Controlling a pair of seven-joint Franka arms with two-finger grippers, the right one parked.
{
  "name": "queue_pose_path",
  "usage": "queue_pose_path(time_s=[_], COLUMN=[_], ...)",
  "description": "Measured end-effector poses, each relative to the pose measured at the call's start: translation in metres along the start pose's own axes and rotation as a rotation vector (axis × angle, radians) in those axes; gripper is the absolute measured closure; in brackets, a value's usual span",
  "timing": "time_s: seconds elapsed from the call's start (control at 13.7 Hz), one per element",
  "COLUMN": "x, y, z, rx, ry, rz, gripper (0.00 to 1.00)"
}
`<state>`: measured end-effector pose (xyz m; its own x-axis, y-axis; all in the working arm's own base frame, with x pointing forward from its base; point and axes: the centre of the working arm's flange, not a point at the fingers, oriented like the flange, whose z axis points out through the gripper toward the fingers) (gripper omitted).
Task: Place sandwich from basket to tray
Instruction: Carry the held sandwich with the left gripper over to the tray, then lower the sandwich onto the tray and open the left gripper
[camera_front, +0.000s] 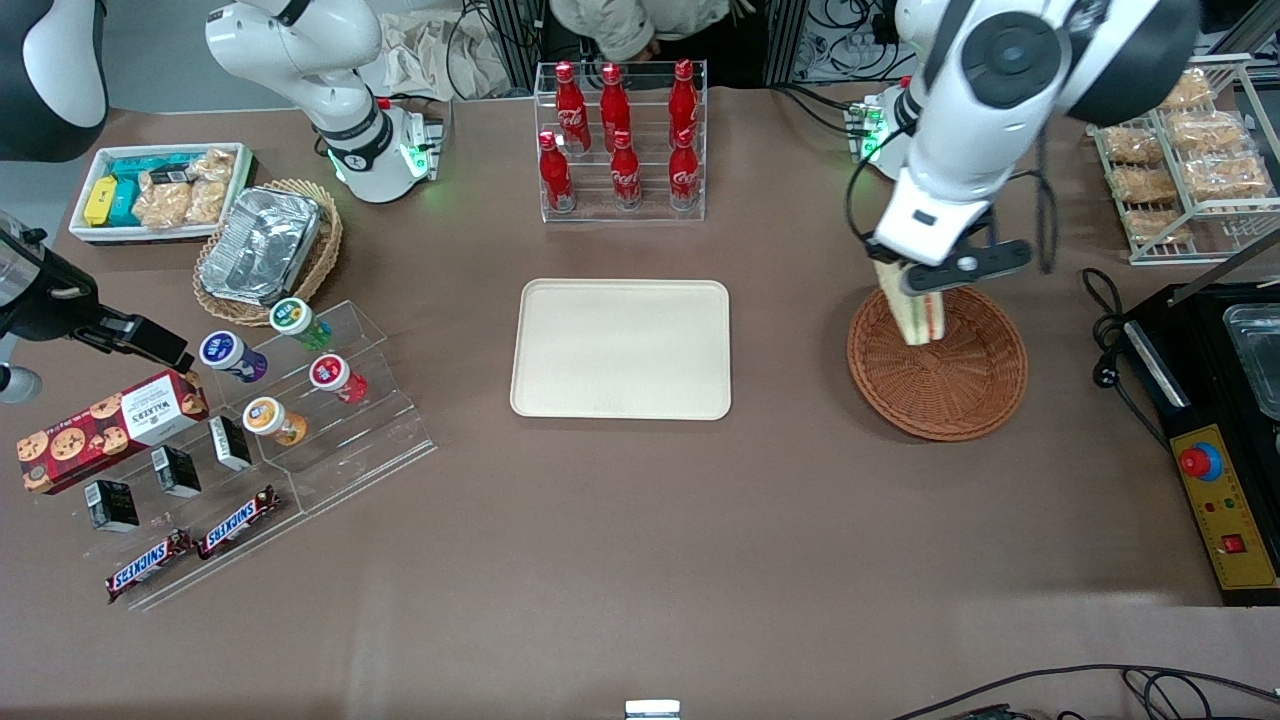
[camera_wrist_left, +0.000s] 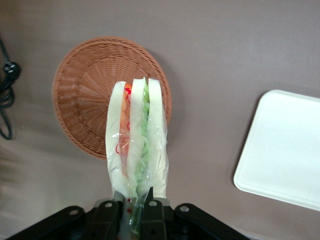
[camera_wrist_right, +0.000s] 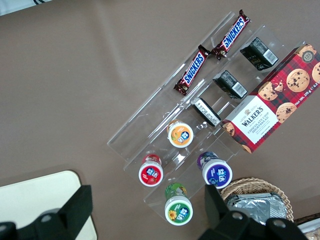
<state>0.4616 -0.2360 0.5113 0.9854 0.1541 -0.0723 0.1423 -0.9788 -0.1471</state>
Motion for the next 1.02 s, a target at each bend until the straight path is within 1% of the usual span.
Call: queue_pose_path(time_s=[0.07,0.22,0.44,0.59,0.73,0.8,1.02], x=[0.001,0.006,0.01,0.01,0.007,0.006,0.008], y=[0.013,0.042,0.081,0.107,0.133,0.144,0.17], z=[0.006,0.016,0.037,0.051,0.068,0.078,0.111], rx=[-0.01,-0.042,-0.085,-0.121,-0.138,-0.148,-0.181], ry=[0.004,0.013,0.012,0.029,0.055,0.061,0.06], rz=[0.022,0.07,0.132,0.172,0.219,0.232,0.246], gripper=[0.85,0.85,0.85,0.85,0.85,0.85,0.85])
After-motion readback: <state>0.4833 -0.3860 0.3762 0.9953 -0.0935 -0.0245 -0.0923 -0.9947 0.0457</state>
